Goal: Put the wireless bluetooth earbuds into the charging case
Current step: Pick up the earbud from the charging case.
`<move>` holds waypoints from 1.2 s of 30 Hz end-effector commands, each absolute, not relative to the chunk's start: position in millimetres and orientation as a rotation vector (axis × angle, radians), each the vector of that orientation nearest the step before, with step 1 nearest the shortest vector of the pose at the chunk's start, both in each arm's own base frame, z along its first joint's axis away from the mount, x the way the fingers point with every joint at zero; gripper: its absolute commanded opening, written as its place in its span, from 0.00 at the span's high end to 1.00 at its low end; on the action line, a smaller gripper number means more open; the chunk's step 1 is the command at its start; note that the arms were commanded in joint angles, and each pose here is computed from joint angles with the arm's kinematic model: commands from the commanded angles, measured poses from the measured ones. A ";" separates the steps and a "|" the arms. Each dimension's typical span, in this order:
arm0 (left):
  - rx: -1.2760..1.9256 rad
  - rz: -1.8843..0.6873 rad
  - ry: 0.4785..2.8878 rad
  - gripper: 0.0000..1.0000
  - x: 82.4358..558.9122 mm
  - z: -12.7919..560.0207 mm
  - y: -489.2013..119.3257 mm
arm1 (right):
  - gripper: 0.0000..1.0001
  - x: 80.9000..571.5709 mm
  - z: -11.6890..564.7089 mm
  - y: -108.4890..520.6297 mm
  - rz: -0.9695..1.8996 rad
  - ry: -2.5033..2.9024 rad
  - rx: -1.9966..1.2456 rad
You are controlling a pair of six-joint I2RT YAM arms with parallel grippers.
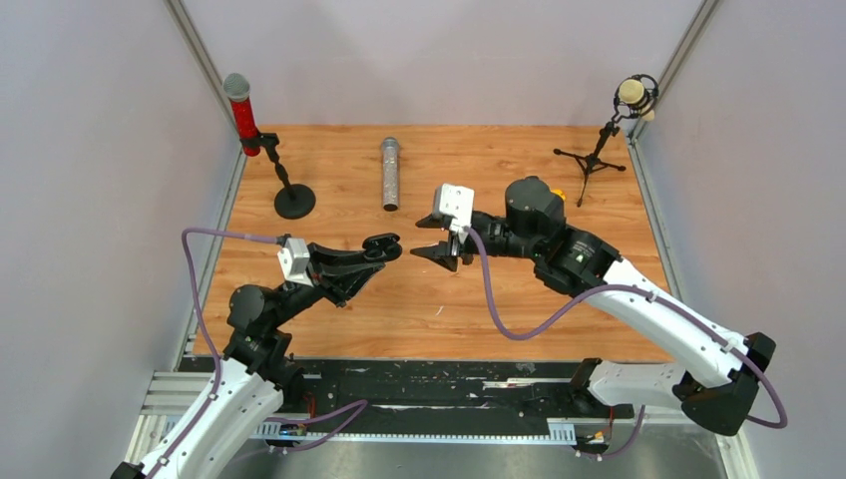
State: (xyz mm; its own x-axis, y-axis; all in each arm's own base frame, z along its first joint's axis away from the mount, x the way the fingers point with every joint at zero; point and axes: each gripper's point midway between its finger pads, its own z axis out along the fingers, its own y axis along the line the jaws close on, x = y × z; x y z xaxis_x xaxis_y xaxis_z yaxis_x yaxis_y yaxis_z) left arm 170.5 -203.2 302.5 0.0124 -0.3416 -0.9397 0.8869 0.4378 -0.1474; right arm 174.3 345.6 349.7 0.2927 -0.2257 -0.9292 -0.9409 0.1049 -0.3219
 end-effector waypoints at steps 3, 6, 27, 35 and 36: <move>0.614 -1.023 1.109 1.00 165.4 320.0 -201.6 | 0.51 165.6 378.5 349.5 0.971 1.281 -1.299; 0.615 -1.022 1.105 1.00 165.6 319.8 -201.7 | 0.53 174.0 370.3 355.1 0.965 1.342 -1.307; 0.615 -1.019 1.103 1.00 164.8 319.7 -201.1 | 0.64 149.8 375.8 351.3 1.108 1.195 -1.437; 0.617 -1.021 1.107 1.00 164.9 318.5 -201.5 | 0.65 161.7 374.5 364.5 1.085 1.167 -1.463; 0.617 -1.021 1.108 1.00 165.0 318.5 -201.5 | 0.65 162.3 372.6 365.7 1.087 1.169 -1.468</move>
State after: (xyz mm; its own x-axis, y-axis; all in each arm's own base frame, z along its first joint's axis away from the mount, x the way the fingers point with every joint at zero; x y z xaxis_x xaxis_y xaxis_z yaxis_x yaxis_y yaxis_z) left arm 167.9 -203.8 305.6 0.0323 -0.3409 -0.9395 0.8948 0.4286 -0.1248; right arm 161.5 358.6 351.9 0.0774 -0.2157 -0.9734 -0.9957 -0.0660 -0.0646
